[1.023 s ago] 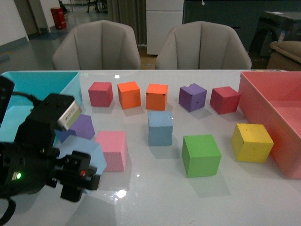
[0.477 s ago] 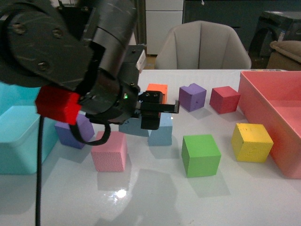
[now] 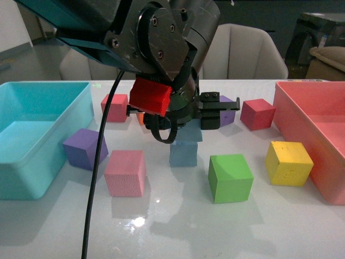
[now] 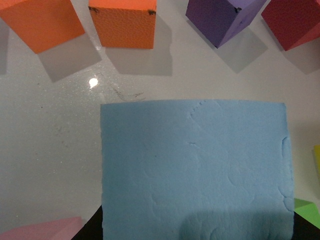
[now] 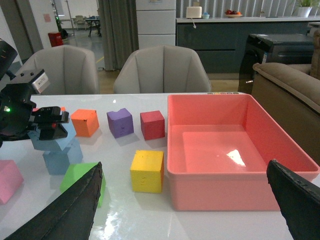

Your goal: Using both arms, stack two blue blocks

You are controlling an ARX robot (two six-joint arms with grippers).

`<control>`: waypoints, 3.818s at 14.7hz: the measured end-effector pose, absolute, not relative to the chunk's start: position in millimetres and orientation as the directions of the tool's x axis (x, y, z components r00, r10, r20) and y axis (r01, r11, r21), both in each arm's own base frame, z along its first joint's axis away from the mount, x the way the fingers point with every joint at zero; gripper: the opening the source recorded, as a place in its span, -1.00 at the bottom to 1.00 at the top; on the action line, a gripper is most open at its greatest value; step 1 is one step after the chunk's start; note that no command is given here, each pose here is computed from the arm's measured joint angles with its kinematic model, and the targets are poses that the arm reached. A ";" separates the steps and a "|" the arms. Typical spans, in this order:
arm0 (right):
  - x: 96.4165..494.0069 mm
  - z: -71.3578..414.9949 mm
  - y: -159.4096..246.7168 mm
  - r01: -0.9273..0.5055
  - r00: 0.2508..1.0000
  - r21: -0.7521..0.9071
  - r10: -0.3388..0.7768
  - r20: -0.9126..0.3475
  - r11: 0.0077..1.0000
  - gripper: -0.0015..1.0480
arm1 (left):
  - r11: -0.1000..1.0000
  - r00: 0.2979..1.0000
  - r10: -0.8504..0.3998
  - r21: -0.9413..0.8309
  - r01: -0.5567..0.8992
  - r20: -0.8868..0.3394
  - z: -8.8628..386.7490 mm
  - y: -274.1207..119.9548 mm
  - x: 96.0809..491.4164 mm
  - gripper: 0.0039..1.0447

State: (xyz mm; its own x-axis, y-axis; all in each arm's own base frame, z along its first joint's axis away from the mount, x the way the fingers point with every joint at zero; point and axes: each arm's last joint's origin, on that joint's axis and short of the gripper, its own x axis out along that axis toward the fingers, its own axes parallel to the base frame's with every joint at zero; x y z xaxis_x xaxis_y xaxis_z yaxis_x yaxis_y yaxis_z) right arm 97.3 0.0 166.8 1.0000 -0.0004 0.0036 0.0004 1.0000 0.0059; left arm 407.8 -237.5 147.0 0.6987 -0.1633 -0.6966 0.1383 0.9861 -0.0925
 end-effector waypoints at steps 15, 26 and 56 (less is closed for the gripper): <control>97.3 166.8 0.0 0.000 1.000 0.006 0.000 0.004 1.000 0.87 | 0.995 0.736 -0.081 -0.011 0.099 -0.672 124.7 -247.2 425.5 0.68; 97.3 166.8 0.0 0.000 1.000 0.006 0.000 0.004 1.000 0.87 | 0.903 0.868 -0.422 -0.033 0.429 -0.261 265.0 -263.4 326.1 0.88; 97.3 166.8 0.0 0.000 1.000 0.004 0.000 0.004 1.000 0.87 | 1.000 1.000 -0.002 0.000 0.002 0.012 170.1 -0.2 112.3 -0.97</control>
